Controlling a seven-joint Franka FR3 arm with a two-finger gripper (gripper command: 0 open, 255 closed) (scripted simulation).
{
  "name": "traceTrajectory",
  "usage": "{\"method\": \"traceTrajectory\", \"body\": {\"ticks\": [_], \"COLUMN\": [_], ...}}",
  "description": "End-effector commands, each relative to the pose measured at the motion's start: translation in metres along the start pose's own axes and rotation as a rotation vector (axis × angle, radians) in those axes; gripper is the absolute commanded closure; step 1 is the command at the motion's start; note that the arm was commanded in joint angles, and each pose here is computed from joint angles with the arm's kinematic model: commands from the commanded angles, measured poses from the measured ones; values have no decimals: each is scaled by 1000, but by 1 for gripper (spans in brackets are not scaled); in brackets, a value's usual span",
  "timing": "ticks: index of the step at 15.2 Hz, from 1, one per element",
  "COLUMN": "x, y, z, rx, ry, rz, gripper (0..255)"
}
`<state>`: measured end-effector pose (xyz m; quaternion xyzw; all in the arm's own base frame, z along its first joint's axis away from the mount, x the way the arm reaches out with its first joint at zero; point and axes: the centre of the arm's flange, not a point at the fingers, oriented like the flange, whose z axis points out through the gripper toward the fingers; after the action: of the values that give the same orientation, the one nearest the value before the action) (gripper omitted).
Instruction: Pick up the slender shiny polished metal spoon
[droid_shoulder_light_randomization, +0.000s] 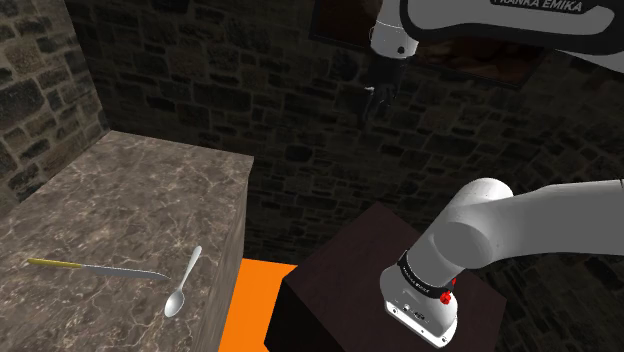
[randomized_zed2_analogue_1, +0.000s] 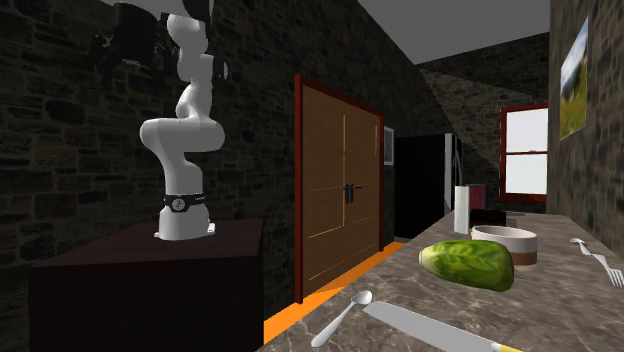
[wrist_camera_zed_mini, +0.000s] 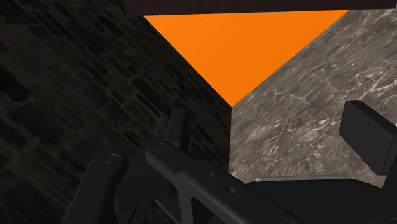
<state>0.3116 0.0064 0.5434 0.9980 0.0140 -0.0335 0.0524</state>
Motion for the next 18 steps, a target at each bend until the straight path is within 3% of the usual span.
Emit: {"method": "traceTrajectory", "body": {"ticks": [1, 18], "x": [0, 24], "y": [0, -153], "z": [0, 143], "rx": [0, 120], "ry": [0, -18], "rz": [0, 299], "gripper": [0, 0]}}
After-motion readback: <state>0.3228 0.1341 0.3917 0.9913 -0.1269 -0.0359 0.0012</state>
